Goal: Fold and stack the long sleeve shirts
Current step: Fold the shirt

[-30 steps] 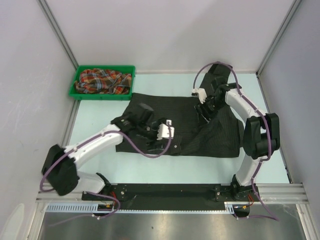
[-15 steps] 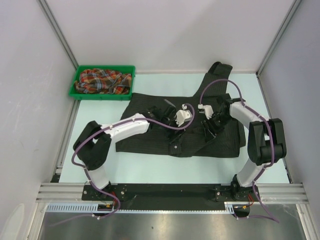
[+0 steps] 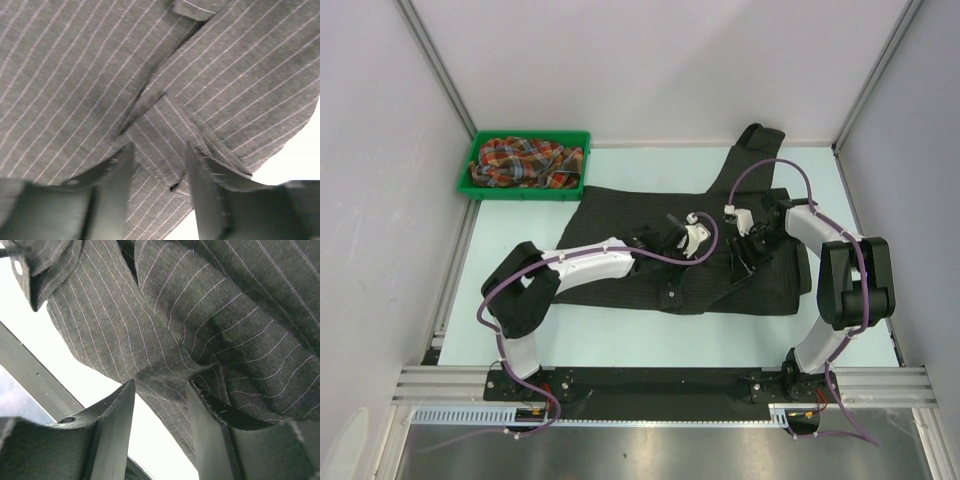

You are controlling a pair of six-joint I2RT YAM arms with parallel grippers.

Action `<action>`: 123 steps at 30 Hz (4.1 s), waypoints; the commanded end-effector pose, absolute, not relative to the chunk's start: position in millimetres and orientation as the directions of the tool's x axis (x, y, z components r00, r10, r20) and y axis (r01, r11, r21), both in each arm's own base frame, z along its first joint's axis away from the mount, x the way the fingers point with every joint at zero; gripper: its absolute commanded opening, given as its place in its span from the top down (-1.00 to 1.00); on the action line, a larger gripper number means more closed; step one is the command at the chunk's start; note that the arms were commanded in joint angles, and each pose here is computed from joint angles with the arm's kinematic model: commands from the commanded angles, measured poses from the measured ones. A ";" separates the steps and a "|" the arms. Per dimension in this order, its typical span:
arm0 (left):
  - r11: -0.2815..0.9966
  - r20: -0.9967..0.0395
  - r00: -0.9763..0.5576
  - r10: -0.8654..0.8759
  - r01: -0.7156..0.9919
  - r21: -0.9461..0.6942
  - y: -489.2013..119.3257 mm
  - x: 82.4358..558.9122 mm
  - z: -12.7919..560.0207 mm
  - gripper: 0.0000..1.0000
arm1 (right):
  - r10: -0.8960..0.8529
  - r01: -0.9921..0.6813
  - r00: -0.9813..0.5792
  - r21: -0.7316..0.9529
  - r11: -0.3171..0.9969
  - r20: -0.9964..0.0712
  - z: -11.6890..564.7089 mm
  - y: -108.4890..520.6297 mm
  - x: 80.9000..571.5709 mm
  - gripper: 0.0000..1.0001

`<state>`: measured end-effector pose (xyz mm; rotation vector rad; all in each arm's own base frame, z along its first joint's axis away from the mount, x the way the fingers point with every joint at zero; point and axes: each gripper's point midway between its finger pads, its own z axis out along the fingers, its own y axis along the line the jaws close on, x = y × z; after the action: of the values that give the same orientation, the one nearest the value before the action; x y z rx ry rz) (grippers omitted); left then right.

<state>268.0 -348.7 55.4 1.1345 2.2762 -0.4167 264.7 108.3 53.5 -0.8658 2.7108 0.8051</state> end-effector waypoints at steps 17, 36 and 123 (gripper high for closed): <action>0.618 -0.623 -0.494 0.607 0.786 -0.022 -362.0 244.1 66.7 -0.54 | -0.423 -0.596 -0.793 0.416 0.687 -0.439 88.0 110.7 296.0 -0.09; 0.255 -0.813 -0.210 0.544 0.964 -0.078 -370.9 206.1 193.4 1.00 | -0.323 -0.691 -0.636 0.331 0.643 -0.701 182.0 91.7 322.1 -0.40; 0.750 -0.933 -0.252 0.255 0.661 0.027 -217.4 300.6 274.5 -0.99 | -0.240 -0.664 0.138 -0.269 0.698 -0.961 345.3 127.8 483.5 1.00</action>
<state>288.9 -235.2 278.0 0.7840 1.8033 -0.5534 467.7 138.0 295.0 -0.7532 1.6086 0.4737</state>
